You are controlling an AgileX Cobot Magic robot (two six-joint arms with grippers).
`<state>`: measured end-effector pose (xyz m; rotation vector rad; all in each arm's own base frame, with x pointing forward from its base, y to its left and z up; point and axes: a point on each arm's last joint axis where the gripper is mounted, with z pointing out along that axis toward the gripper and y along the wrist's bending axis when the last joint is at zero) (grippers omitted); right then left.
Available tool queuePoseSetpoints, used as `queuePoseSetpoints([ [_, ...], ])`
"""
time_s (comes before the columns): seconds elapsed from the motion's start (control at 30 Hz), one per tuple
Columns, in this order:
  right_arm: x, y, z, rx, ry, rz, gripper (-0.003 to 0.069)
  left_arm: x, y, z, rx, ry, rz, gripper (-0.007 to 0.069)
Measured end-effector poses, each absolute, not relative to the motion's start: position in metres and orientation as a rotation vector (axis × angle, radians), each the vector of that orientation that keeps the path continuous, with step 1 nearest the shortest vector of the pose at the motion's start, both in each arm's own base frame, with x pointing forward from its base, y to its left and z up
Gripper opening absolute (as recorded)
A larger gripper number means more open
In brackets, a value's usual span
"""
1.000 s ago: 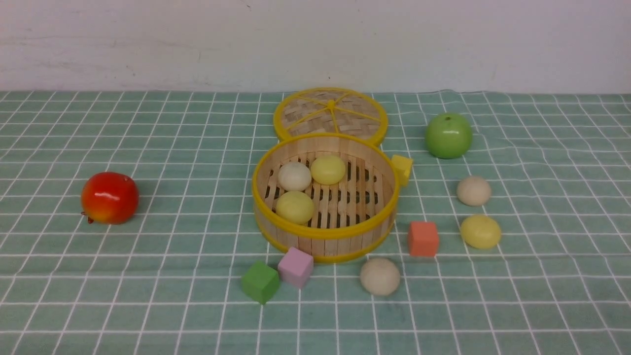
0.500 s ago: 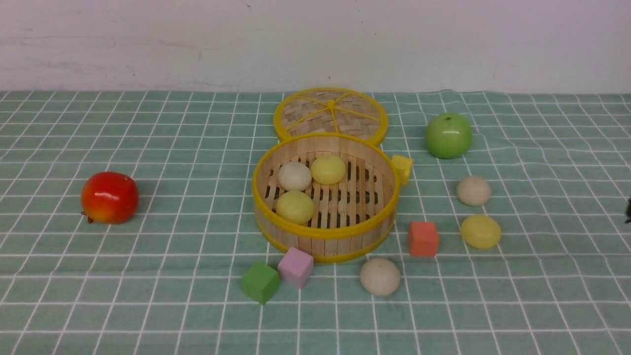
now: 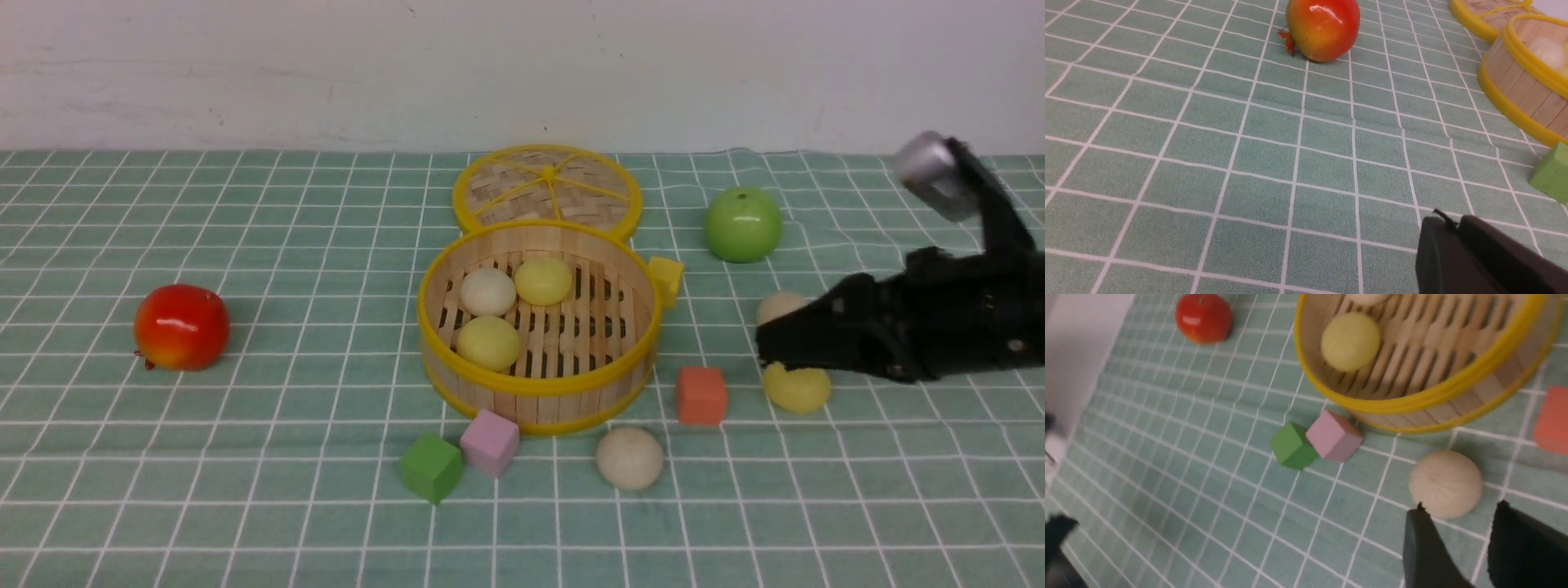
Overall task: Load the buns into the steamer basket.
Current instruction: Use the right arm to grab a steamed stuffed bun
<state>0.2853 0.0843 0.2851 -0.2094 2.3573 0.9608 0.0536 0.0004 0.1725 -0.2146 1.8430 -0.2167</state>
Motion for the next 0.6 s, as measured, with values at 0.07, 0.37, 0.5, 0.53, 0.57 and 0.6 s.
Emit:
queuePoseSetpoints([
  [0.07,0.295,0.106,0.284,-0.316,2.434,0.915,0.0240,0.054,0.000,0.172,-0.215,1.843,-0.217,0.0050],
  [0.37,0.323,0.186,0.251,-0.411,2.810,0.473,0.0240,0.054,0.000,0.172,-0.214,1.843,-0.215,0.0050],
  [0.5,0.329,0.208,0.238,-0.400,2.839,0.350,0.0240,0.054,0.000,0.172,-0.214,1.843,-0.215,0.0050],
  [0.53,0.330,0.210,0.236,-0.399,2.839,0.344,0.0240,0.054,0.000,0.172,-0.214,1.843,-0.215,0.0053],
  [0.57,0.332,0.211,0.233,-0.392,2.842,0.339,0.0240,0.054,0.000,0.172,-0.214,1.843,-0.215,0.0055],
  [0.6,0.333,0.212,0.230,-0.390,2.845,0.335,0.0240,0.054,0.000,0.172,-0.214,1.843,-0.215,0.0056],
])
